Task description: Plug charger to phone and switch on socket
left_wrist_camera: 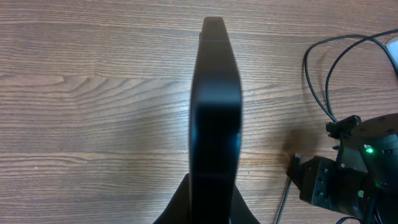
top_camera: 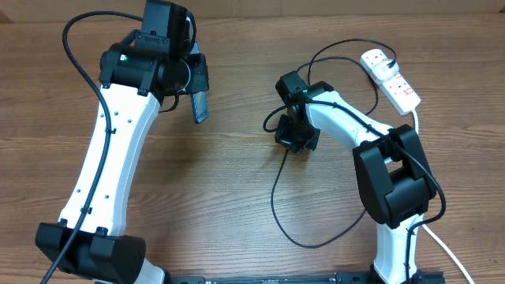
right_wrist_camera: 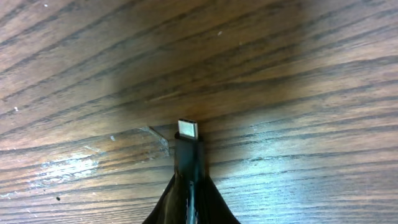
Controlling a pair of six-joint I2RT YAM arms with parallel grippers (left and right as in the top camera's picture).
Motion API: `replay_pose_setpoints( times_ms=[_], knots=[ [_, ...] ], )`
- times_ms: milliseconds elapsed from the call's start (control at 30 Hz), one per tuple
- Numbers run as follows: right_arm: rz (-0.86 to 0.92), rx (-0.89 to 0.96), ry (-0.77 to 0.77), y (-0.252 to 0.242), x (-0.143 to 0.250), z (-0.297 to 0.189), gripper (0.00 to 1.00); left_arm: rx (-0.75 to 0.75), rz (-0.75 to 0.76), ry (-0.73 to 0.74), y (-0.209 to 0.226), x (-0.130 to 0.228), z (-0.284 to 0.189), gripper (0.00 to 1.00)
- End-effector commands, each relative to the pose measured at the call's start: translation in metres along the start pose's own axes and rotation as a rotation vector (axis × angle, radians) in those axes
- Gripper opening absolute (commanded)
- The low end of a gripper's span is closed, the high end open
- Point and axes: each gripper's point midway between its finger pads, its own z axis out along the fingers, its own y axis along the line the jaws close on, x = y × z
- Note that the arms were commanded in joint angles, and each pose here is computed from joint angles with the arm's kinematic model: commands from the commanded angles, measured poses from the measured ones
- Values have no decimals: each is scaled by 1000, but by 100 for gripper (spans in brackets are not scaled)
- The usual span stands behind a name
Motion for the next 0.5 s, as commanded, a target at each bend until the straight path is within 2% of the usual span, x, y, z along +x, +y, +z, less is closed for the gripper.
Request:
replay_pose_setpoints(
  times_ms=[0,300,467],
  knots=[
    [-15,35,17,-4,1,21,4,17,-11,-17,-2,-3,-7,4],
    [-45,25,1,-2,-5,19,4,17,-11,-17,-2,-3,-7,4],
    [-71,-4,17,7,-7,1,4,17,-11,-17,-2,-3,-7,4]
  ],
)
